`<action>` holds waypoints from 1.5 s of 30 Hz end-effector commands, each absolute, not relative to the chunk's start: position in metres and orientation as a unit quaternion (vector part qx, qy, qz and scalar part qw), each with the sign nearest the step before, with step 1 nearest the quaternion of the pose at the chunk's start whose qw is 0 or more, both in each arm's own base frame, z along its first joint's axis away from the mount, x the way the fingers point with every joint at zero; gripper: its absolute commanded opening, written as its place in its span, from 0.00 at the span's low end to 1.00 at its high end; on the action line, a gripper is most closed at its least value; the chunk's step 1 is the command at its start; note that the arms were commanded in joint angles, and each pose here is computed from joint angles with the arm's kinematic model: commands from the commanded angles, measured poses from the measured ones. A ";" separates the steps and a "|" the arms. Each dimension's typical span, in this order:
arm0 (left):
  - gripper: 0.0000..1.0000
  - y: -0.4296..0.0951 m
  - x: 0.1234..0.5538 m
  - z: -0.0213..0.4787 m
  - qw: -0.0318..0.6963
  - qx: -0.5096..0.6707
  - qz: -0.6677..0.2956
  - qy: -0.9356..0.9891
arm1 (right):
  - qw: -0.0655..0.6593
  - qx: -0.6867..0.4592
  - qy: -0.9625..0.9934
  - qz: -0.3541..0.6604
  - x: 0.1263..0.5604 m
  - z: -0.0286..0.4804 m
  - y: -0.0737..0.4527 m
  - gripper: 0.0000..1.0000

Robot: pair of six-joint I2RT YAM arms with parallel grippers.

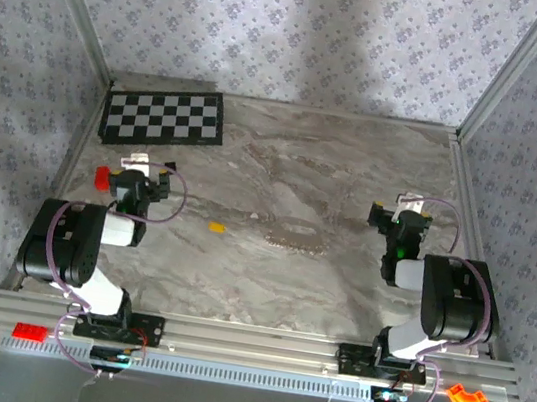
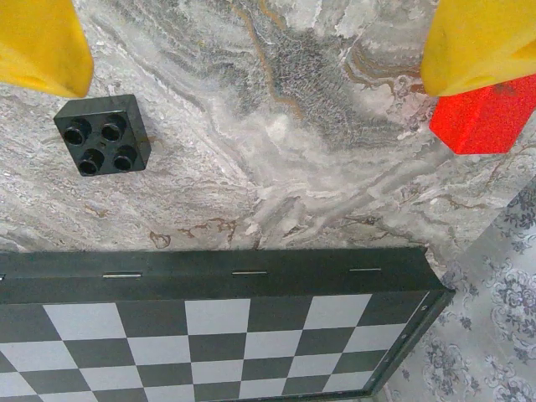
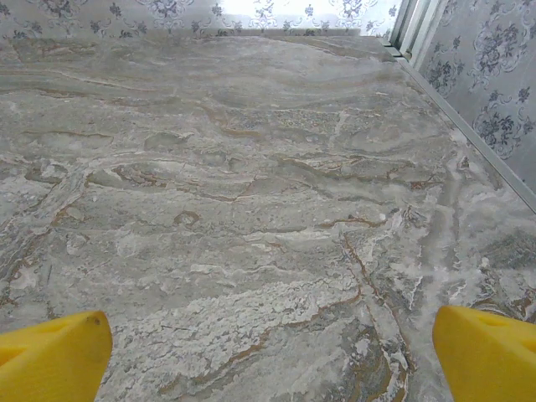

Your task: Put the keys on the keyring

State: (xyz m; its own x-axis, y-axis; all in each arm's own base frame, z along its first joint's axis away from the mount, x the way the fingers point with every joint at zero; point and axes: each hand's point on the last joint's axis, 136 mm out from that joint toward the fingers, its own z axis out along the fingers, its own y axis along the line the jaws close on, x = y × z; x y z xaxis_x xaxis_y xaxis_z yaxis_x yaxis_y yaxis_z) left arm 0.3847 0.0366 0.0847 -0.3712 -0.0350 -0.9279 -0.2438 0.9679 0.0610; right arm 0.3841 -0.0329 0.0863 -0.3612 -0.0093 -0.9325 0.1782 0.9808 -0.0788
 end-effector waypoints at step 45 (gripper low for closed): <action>1.00 0.036 0.391 0.092 0.564 -0.090 0.086 0.816 | 0.566 0.058 0.818 -0.088 0.387 0.089 -0.034 1.00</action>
State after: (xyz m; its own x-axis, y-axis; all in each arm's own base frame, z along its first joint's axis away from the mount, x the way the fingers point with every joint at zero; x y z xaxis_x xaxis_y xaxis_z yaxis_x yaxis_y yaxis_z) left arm 0.3847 0.0366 0.0847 -0.3712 -0.0350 -0.9279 -0.2438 0.9679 0.0610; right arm 0.3841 -0.0329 0.0861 -0.3618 -0.0089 -0.9322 0.1783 0.9808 -0.0786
